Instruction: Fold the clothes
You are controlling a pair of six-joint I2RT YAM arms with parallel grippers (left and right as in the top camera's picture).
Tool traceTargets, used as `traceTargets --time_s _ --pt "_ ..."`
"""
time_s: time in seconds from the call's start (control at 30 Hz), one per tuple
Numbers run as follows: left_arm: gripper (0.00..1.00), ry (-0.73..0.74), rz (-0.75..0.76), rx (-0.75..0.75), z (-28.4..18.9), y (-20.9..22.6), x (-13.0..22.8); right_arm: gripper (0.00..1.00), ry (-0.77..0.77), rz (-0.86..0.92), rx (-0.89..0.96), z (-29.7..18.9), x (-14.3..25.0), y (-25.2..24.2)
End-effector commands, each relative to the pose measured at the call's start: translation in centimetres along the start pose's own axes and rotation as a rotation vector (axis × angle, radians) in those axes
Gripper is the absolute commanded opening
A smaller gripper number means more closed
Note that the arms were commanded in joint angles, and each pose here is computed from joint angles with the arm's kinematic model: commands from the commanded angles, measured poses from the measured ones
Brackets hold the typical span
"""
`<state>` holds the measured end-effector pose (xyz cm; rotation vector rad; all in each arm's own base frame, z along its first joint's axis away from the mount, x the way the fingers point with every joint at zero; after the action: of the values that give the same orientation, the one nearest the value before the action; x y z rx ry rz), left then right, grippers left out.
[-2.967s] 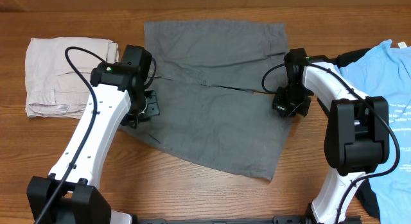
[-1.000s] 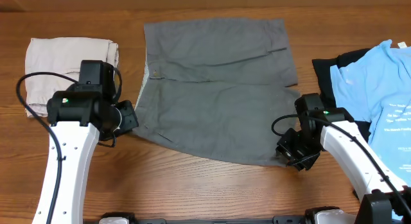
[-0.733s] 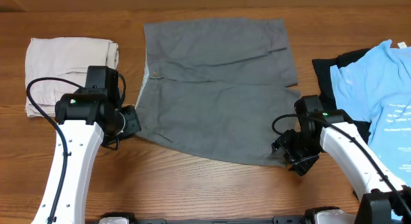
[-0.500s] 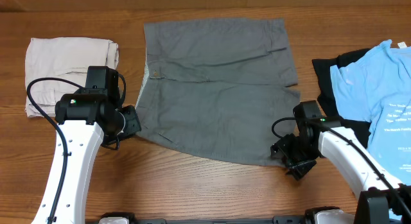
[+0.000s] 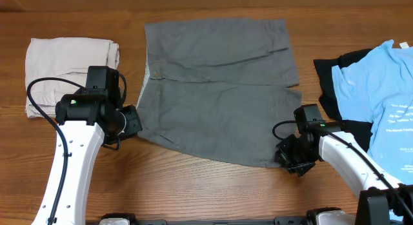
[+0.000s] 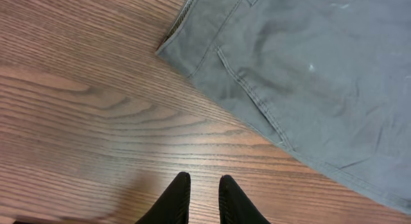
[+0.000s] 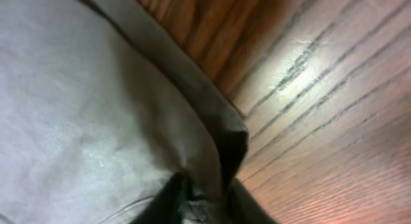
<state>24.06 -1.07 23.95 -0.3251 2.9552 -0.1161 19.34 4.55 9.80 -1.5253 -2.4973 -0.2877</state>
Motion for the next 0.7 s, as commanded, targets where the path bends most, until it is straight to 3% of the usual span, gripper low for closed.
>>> traceTargets --time_s 0.0,0.07,0.2,0.3,0.47,0.57,0.67 --pt "0.19 0.019 -0.008 0.047 0.2 -0.4 0.1 0.12 -0.022 0.000 0.003 -0.1 -0.1 -0.2" --pt "0.23 0.024 -0.008 0.051 0.3 -0.4 0.2 0.04 -0.022 0.000 0.003 -0.1 -0.1 -0.2" --pt "0.35 0.047 -0.034 0.044 1.3 -0.2 0.7 0.04 -0.021 0.000 0.003 -0.1 -0.1 -0.2" --pt "0.34 0.062 -0.103 0.033 2.6 0.0 1.1 0.04 -0.022 0.000 0.003 -0.1 -0.1 -0.2" --pt "0.42 0.044 -0.231 0.038 4.6 0.1 1.2 0.04 -0.022 0.000 0.003 -0.1 -0.1 -0.2" --pt "0.56 0.033 -0.301 0.042 5.8 0.2 1.3 0.04 -0.023 -0.001 0.000 -0.1 -0.1 -0.1" --pt "0.62 0.009 -0.373 0.052 7.2 0.3 1.4 0.04 -0.024 -0.002 -0.004 -0.1 -0.2 -0.1"
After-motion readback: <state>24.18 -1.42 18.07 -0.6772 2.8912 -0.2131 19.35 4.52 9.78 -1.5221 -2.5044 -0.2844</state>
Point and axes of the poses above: each gripper's point midway between its finger pads, its own z axis out along the fingers, its own y axis along the line the jaws close on, x = y × z, the point moved 9 cm from there along -z, back along the fingers, and after that the axes turned 8 degrees about z, right-handed, at the moved point
